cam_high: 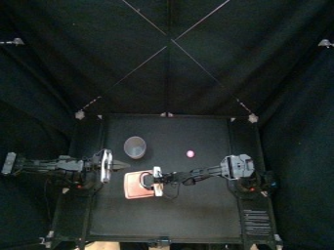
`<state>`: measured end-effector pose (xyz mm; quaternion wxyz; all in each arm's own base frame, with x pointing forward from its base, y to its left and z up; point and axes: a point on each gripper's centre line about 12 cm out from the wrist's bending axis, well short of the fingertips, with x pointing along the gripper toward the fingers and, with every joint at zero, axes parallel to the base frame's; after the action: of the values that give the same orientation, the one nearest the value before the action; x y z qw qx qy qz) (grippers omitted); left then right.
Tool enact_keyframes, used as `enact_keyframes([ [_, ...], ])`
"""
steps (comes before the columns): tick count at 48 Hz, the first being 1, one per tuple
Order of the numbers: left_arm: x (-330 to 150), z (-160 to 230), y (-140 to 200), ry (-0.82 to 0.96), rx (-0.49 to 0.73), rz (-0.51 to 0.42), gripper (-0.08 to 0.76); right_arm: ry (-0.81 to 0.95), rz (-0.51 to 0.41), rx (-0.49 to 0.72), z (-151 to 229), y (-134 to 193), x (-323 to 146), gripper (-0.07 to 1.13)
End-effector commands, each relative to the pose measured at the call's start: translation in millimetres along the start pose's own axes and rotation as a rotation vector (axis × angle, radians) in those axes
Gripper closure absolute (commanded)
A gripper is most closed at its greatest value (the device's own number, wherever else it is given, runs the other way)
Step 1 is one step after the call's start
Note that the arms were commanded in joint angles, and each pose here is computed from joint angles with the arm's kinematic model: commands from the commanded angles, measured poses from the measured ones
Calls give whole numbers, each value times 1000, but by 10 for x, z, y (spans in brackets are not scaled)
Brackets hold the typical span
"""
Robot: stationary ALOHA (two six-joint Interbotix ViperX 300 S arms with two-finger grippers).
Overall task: Pick the ice cream then place it on the pink plate
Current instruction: Drop ice cream on the pink plate and return to neutral
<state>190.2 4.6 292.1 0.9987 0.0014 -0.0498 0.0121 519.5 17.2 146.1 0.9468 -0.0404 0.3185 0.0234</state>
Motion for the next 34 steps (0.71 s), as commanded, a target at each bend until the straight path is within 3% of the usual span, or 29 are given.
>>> enact_keyframes([
  [1, 14, 58, 0, -17, 3, 0, 691, -55, -7, 21, 214, -46, -84, 220],
  [5, 10, 57, -4, -18, 6, -3, 692, -53, -11, 19, 211, -71, -79, 46],
  [8, 12, 52, -5, -15, 7, -3, 692, -56, -15, 20, 217, -96, -85, -10],
  [20, 7, 27, -5, -9, 7, -3, 691, -69, -55, 18, 294, -319, -349, 19],
  [34, 5, 30, 0, -11, 11, -1, 691, -297, -105, 12, 517, -490, -1471, 19],
])
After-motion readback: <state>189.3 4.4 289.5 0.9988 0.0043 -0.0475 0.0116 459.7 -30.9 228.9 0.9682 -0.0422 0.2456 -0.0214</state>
